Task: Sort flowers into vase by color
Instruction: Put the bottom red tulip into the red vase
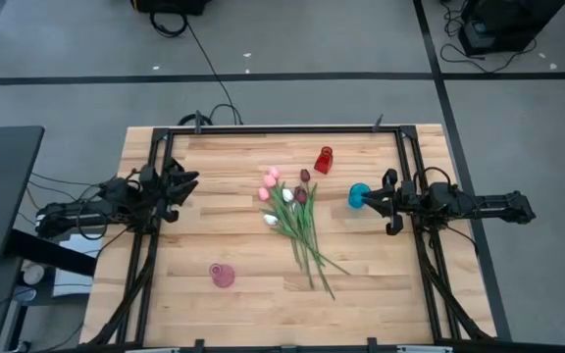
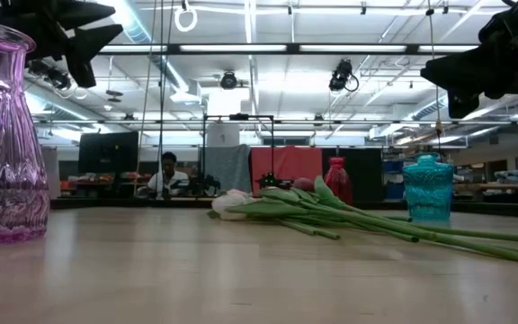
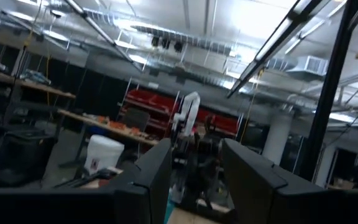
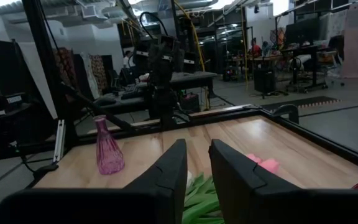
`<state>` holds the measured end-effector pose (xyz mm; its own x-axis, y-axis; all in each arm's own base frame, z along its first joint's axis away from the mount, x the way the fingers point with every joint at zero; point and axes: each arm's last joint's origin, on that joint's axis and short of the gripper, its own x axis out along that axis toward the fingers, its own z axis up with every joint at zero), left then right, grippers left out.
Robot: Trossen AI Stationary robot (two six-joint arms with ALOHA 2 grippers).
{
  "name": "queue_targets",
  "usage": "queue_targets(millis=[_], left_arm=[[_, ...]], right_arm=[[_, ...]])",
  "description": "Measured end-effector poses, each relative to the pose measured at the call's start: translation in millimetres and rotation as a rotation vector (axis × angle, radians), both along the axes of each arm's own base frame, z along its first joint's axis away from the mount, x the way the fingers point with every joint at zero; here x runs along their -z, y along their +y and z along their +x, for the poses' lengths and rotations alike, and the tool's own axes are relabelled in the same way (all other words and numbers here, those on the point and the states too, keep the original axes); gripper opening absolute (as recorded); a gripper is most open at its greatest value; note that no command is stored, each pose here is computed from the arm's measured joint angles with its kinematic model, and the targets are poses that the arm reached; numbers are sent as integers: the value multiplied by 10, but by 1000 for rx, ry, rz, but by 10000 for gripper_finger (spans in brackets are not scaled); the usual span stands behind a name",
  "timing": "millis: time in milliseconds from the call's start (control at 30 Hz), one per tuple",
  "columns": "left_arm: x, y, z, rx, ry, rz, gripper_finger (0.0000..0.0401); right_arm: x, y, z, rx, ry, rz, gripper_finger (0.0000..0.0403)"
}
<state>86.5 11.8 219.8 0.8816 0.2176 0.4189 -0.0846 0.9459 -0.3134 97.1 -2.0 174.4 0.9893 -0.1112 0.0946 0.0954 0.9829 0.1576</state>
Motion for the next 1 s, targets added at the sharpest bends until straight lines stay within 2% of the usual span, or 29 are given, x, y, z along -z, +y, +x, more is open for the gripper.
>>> queue_targets(millis=[200,367,433,567,767,833,1000], left_arm=[[-25,6,-14,-22,-29,-7,147],[-32,23,-19,-84,-38,-20,147],[-25,35,2,-112,-30,-47,147],[-36,70,119,-178,43,-123,147],[-333,114,531,-207,207,-149,147],[-428,122,737,-172,271,-148,147],[-555,76,1304,-96,494,-251,147]], right_arm=[[-20,0,-2,0,-20,2,84],[-109,0,-17,-5,-118,35,84],[-155,0,-28,-8,-166,32,84],[-161,-1,-29,1,-168,-1,84],[-157,4,-28,-34,-177,115,84],[-165,6,-29,-44,-184,112,84],[-315,21,-69,-93,-187,76,84]])
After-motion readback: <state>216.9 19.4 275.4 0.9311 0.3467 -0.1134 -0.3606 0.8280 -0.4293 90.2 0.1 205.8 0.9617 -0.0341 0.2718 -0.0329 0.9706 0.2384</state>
